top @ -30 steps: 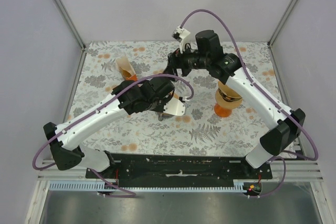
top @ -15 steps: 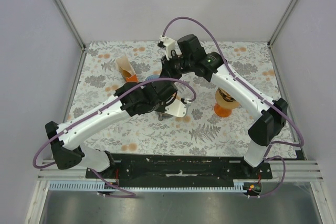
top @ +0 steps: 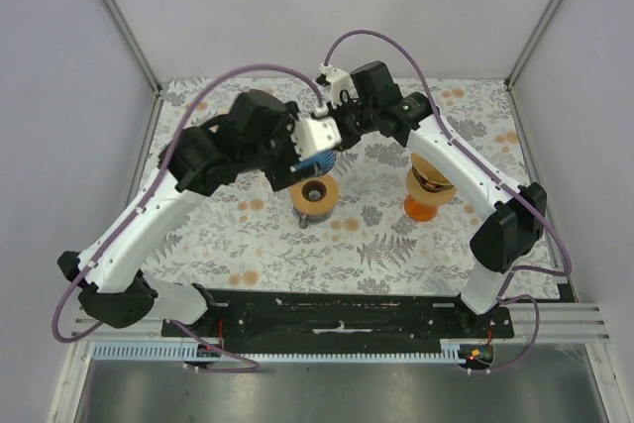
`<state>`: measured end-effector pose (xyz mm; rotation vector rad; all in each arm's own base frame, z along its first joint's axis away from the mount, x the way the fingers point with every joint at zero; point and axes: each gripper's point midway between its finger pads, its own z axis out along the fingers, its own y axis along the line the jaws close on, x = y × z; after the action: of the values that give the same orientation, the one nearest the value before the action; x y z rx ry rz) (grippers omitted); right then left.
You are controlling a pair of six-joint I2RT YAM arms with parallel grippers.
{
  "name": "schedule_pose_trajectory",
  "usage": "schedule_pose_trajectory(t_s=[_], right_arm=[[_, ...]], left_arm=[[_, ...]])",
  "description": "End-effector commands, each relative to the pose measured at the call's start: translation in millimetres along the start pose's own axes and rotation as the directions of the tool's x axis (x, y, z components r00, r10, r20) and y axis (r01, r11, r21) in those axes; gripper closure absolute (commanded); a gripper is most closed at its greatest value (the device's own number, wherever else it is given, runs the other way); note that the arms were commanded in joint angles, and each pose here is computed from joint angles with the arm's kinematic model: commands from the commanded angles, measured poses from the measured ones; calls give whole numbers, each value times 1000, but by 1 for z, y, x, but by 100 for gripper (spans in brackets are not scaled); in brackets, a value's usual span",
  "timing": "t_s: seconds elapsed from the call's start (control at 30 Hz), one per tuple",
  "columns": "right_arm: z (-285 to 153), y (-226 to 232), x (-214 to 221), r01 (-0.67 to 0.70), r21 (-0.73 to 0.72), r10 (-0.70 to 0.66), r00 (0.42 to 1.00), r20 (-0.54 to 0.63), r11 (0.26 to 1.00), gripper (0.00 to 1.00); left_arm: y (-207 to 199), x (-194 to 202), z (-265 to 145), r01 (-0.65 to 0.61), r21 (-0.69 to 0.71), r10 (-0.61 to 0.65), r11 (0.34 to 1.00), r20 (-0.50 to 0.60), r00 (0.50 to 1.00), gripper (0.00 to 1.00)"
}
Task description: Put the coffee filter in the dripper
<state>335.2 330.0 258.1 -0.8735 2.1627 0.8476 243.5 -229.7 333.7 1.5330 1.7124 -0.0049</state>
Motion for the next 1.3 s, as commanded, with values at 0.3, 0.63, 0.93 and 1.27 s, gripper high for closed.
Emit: schedule_pose_trajectory(t_s=[0.3, 0.63, 0.93, 1.27], right_arm=[[10, -3, 19, -75, -36, 74, 997, -38, 997, 100], [23, -2, 31, -73, -71, 70, 997, -42, 995, 100], [37, -10, 37, -74, -60, 70, 996, -59, 995, 100], [49, -24, 49, -73, -17, 72, 993, -91, 997, 100]], left_arm=[[38, 37, 56, 814, 173, -828, 555, 17, 561, 20], [5, 62, 97, 893, 182, -903, 411, -55, 427, 40], [-10, 76, 117, 904, 183, -907, 385, -103, 408, 71], [-18, 84, 128, 915, 178, -911, 363, -139, 388, 98]])
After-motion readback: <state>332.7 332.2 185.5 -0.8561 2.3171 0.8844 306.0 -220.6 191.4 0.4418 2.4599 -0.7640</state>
